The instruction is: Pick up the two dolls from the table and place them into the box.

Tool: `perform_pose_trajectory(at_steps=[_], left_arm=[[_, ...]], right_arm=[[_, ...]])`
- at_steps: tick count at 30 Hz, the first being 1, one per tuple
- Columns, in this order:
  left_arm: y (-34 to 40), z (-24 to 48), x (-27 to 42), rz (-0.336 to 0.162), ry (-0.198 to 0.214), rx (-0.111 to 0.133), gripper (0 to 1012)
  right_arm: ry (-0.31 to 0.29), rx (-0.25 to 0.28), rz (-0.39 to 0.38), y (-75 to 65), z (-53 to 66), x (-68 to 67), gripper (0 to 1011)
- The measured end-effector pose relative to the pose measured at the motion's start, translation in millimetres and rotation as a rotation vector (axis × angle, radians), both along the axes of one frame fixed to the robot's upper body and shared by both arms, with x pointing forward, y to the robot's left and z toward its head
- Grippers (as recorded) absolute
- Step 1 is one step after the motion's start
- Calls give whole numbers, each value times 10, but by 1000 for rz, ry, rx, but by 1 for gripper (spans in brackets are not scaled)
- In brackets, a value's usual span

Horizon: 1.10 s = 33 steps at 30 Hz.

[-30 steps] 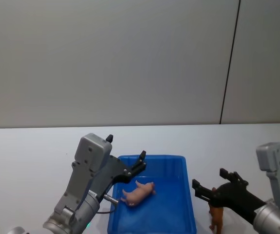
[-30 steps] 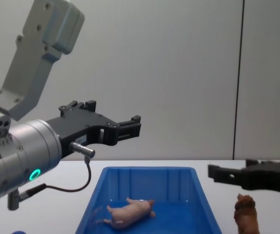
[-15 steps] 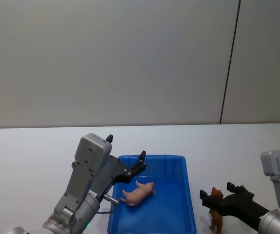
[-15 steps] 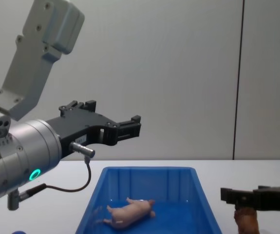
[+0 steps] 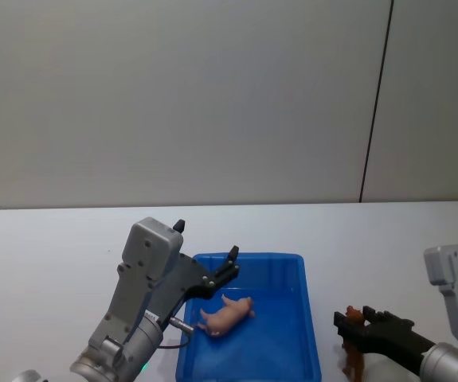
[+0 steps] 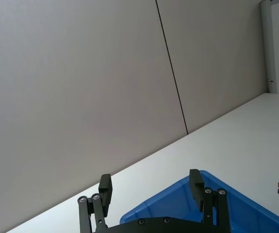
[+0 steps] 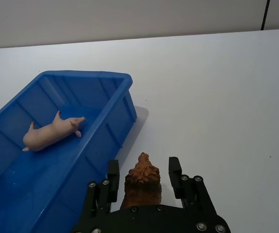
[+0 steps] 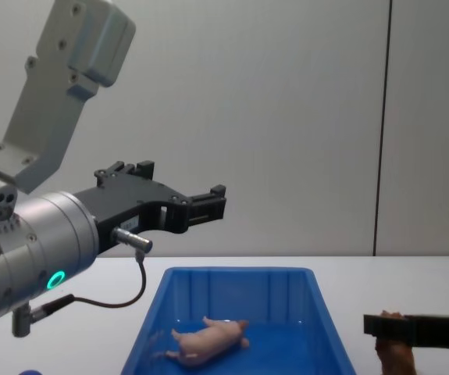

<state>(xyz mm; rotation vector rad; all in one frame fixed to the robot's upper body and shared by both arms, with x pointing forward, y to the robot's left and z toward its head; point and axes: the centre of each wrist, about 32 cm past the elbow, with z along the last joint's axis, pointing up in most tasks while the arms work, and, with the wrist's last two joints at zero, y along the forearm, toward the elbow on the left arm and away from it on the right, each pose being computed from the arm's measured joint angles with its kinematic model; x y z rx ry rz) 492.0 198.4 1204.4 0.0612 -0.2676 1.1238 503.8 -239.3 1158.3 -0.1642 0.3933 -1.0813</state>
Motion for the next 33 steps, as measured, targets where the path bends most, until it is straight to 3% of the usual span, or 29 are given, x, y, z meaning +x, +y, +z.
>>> perform_pose_trajectory(at_steps=[9, 14, 22, 33], left_arm=[[0, 0, 0, 0, 0, 0, 1001], [0, 0, 0, 0, 0, 0, 1001], [0, 0, 0, 0, 0, 0, 1001], [0, 0, 0, 0, 0, 0, 1001]], right_arm=[[15, 13, -7, -12, 9, 28, 390], [5, 16, -11, -17, 31, 33, 384], [-62, 23, -12, -9, 138, 47, 384], [-201, 72, 35, 115, 489, 190, 384]])
